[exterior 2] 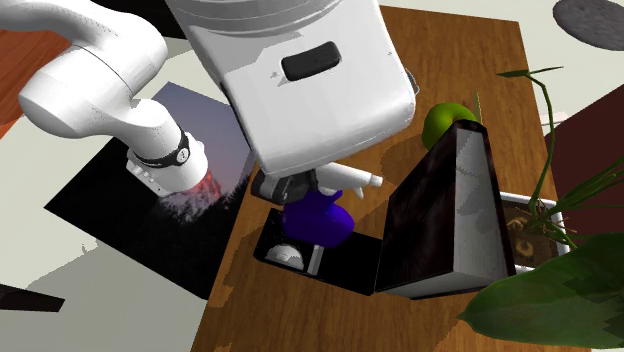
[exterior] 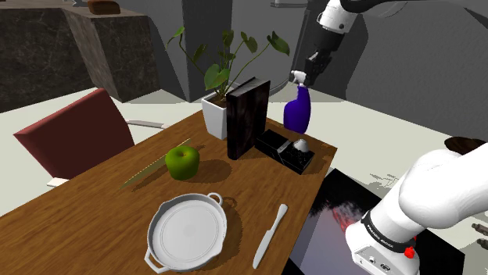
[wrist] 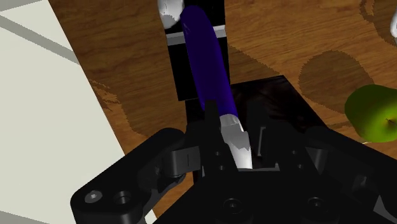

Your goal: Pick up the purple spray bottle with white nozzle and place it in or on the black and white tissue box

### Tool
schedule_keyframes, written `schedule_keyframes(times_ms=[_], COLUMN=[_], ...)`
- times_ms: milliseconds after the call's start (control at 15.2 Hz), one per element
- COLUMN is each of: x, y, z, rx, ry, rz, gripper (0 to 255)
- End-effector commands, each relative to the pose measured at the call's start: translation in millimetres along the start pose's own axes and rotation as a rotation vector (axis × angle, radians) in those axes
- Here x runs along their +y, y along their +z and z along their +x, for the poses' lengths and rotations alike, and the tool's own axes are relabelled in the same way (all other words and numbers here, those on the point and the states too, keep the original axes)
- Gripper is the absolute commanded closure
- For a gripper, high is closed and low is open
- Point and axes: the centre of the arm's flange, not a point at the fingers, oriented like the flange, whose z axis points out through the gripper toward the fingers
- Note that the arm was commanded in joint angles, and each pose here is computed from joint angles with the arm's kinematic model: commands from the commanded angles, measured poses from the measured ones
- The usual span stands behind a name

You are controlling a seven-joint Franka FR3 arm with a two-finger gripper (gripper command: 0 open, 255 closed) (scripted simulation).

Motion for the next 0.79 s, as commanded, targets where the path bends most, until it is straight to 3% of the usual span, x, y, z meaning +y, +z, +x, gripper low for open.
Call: schedule_keyframes(times_ms=[0,462,726], x=[0,3,3], y=[11,49,49], z=[-1,-4,-4], rx=[0.001,0.001,0.001], ry=[0.000,0.000,0.000], rz=[0.000,0.000,0.000], gripper=[255,255,255])
